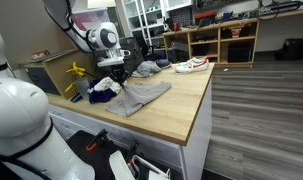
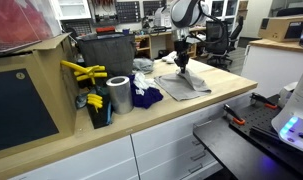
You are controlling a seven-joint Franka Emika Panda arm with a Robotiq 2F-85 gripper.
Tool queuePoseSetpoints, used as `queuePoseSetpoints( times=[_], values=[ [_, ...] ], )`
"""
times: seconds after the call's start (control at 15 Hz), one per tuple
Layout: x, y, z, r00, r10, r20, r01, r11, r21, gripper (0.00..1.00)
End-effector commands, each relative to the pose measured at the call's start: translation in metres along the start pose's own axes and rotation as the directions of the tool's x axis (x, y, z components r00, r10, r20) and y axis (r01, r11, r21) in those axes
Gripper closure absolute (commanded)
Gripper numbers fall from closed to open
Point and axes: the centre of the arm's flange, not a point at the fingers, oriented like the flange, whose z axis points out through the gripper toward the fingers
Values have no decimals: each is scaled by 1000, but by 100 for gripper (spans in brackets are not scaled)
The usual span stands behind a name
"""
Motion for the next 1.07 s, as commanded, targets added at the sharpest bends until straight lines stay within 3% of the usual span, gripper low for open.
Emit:
queuePoseSetpoints(
  times=[0.0,0.47,1.0],
  values=[
    [6,-17,-1,997,-68,38,66,997,42,99],
    [-4,-41,4,962,-251,103,241,966,97,99],
    [-9,-64,16,930,-336,148,323,941,104,99]
  ],
)
